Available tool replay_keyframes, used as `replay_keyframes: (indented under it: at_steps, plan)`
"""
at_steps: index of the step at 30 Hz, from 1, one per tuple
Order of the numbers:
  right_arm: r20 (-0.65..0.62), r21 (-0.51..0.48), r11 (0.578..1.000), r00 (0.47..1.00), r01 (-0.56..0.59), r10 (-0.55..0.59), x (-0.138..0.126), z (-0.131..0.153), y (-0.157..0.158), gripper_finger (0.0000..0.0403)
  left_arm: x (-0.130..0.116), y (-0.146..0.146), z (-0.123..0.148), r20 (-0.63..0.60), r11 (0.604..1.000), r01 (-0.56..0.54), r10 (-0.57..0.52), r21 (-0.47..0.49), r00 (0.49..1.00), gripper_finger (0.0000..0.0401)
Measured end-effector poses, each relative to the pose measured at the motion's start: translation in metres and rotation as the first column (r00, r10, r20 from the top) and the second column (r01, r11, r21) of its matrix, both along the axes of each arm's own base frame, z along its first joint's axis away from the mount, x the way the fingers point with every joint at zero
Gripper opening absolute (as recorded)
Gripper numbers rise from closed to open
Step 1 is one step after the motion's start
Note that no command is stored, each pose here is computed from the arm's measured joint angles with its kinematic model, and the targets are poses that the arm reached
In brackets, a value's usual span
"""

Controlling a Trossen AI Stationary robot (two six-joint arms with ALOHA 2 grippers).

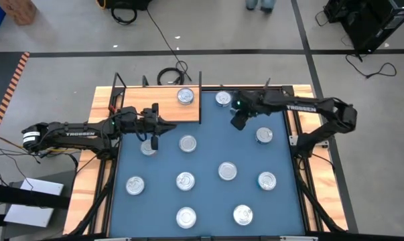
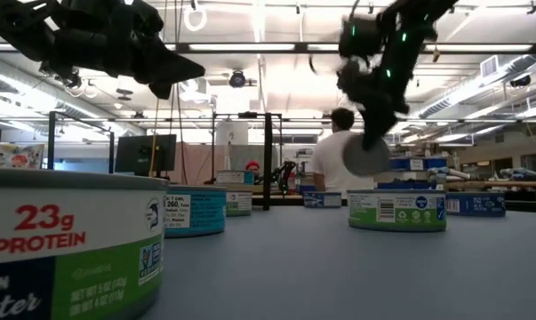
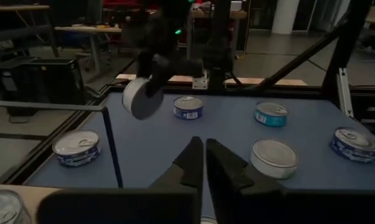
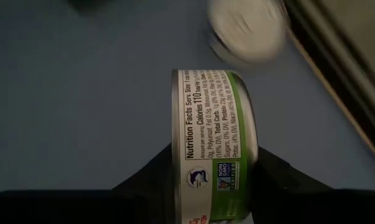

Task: Stack canned seafood by type on shelf
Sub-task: Put the green tuna can on the shelf

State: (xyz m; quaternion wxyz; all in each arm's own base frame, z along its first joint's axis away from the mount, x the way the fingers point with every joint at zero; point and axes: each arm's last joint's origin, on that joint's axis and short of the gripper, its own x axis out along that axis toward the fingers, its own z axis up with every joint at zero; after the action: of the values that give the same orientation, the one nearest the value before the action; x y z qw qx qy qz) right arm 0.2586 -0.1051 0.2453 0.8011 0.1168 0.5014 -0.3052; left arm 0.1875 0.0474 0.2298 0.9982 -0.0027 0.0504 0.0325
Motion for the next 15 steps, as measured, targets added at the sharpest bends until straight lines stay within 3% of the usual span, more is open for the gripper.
replay_keyframes:
  at_steps: [4, 8, 12, 15]
  plan:
    - [0.22, -0.041, 0.996, 0.972, -0.082, 0.089, 0.014, 0.015, 0.037, 0.0139, 0.001, -0.005, 0.0, -0.001, 0.998, 0.045, -0.045, 0.033, 0.999, 0.008]
    - [0.427, 0.003, 0.996, 0.9, -0.093, 0.082, 0.019, 0.019, 0.068, 0.0139, 0.003, -0.016, 0.0, -0.014, 0.974, 0.1, -0.1, 0.204, 0.995, 0.0126]
    - [0.612, 0.119, 0.989, 0.791, -0.091, -0.001, 0.024, 0.018, 0.091, 0.0139, 0.006, -0.031, 0.001, -0.026, 0.897, 0.138, -0.14, 0.419, 0.99, 0.0157]
    - [0.714, 0.183, 0.974, 0.699, -0.132, -0.04, 0.029, 0.016, 0.103, 0.0139, 0.007, -0.044, 0.002, -0.041, 0.795, 0.156, -0.163, 0.587, 0.986, 0.0169]
